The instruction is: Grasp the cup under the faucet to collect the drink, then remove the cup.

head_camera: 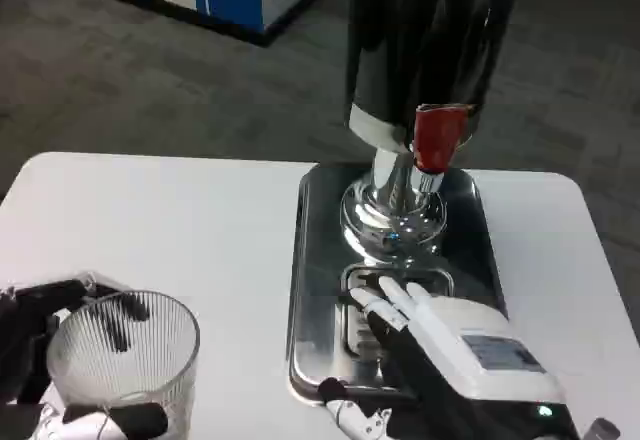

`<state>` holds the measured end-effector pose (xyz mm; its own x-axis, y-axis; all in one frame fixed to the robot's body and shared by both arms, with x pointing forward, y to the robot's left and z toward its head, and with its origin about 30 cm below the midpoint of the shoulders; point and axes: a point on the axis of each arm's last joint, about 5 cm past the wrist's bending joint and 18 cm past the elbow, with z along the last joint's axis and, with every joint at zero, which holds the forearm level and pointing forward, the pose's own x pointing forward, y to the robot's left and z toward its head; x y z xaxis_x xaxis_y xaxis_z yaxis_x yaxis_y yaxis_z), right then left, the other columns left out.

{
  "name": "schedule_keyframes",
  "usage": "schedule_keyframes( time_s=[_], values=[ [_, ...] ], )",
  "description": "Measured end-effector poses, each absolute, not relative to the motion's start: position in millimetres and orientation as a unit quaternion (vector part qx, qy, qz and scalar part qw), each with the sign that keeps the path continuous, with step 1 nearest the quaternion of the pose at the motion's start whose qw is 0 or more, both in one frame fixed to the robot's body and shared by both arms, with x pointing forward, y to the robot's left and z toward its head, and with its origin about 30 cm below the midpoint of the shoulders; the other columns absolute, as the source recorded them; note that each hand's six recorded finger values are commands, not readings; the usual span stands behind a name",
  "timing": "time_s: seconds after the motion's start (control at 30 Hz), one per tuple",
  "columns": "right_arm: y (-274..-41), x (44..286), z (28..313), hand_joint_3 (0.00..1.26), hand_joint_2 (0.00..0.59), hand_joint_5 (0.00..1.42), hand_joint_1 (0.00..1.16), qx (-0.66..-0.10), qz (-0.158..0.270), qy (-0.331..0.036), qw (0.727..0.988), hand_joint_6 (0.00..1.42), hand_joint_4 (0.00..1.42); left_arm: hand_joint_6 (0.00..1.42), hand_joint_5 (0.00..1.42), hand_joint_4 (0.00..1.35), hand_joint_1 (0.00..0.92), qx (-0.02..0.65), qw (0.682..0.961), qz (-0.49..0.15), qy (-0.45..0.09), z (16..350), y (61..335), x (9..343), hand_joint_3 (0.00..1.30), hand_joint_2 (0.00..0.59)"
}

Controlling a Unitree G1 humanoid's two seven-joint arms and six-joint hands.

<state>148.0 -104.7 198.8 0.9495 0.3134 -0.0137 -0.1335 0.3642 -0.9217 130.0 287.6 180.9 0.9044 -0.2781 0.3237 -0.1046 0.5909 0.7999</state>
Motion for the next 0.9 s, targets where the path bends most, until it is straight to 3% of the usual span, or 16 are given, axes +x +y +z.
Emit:
schedule_keyframes(
  time_s=[0.9],
  values=[
    [-106.3, 148.8, 199.2, 0.11, 0.407, 0.0, 0.33, -0.544, 0.127, -0.076, 0.826, 0.0, 0.0, 1.42, 1.31, 1.17, 0.544, 0.446, 0.867, -0.046, -0.216, 181.0, 288.9, 135.4, 1.02, 0.0]
  ],
)
